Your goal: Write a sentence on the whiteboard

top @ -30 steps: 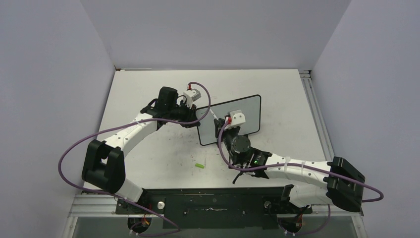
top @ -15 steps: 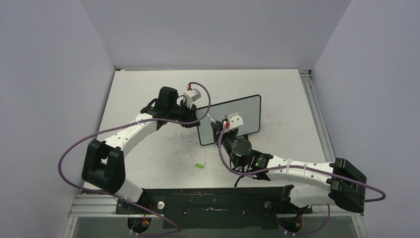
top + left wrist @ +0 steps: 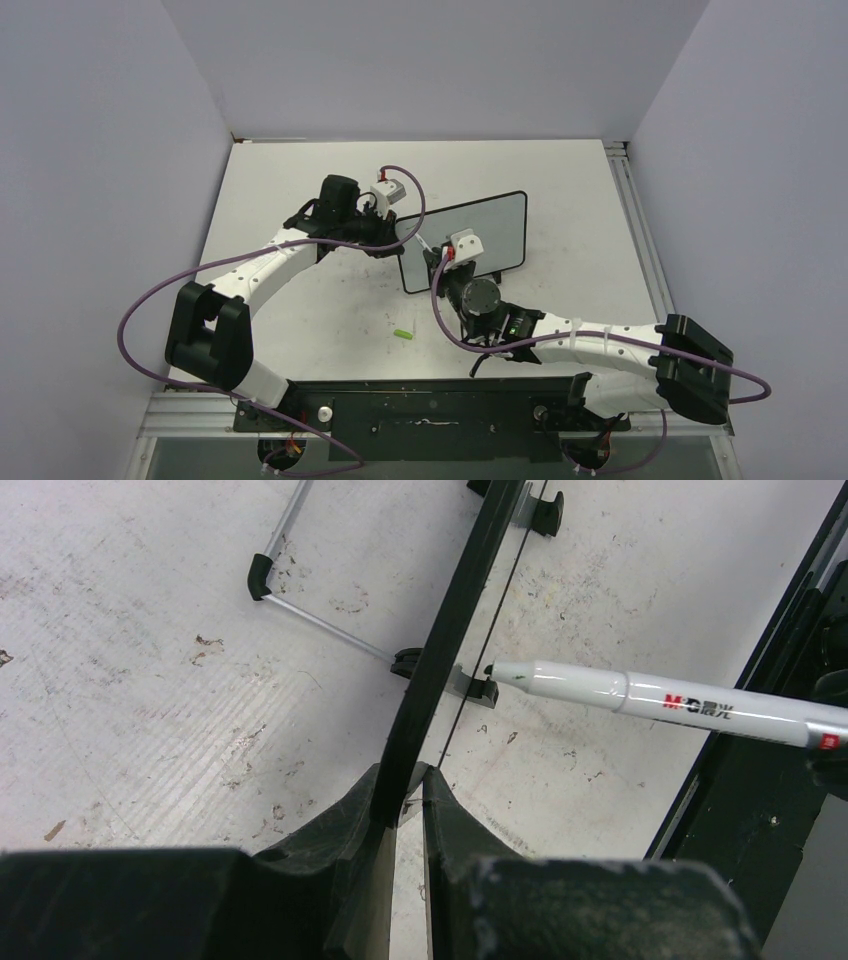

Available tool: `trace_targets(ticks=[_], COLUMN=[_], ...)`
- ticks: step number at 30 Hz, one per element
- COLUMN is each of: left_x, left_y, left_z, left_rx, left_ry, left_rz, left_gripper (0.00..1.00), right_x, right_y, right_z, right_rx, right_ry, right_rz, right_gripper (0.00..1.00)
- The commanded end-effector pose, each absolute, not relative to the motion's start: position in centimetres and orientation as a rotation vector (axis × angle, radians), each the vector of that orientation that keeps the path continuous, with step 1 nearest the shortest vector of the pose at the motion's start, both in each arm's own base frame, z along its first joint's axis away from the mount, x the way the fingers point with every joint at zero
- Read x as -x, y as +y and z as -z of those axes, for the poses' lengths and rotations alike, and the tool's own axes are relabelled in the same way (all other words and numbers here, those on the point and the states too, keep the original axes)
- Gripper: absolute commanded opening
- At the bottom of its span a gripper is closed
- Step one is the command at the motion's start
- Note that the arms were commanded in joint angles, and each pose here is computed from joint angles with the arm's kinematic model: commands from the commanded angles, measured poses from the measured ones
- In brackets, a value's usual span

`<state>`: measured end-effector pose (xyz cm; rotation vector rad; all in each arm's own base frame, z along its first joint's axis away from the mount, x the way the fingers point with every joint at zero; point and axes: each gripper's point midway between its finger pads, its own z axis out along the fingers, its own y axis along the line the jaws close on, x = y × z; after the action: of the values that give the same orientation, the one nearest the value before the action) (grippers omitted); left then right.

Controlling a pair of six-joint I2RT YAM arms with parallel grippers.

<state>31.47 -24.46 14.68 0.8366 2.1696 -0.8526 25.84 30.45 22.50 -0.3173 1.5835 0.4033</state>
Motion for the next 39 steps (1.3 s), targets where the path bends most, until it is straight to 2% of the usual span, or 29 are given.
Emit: trace_targets(ticks=[1,39], left_x=[-31.9,-31.9], left_y=[-23.8,-23.8], left_z=[-14.9,-15.1], left_rx=[-0.850,-0.853], left_ry=[2.172,2.167], left_rz=[0.777,0.770], left_gripper=[0.00,0.00], right_x=[-25.8,-26.3], right_y=[31.9,31.5], right_z=[-24.7,-23.5], right_rx=[0.311,0.301], right_ry=[1.535,1.555], right_rz=[-0.458,-0.399], right_gripper=[0.05,0.05])
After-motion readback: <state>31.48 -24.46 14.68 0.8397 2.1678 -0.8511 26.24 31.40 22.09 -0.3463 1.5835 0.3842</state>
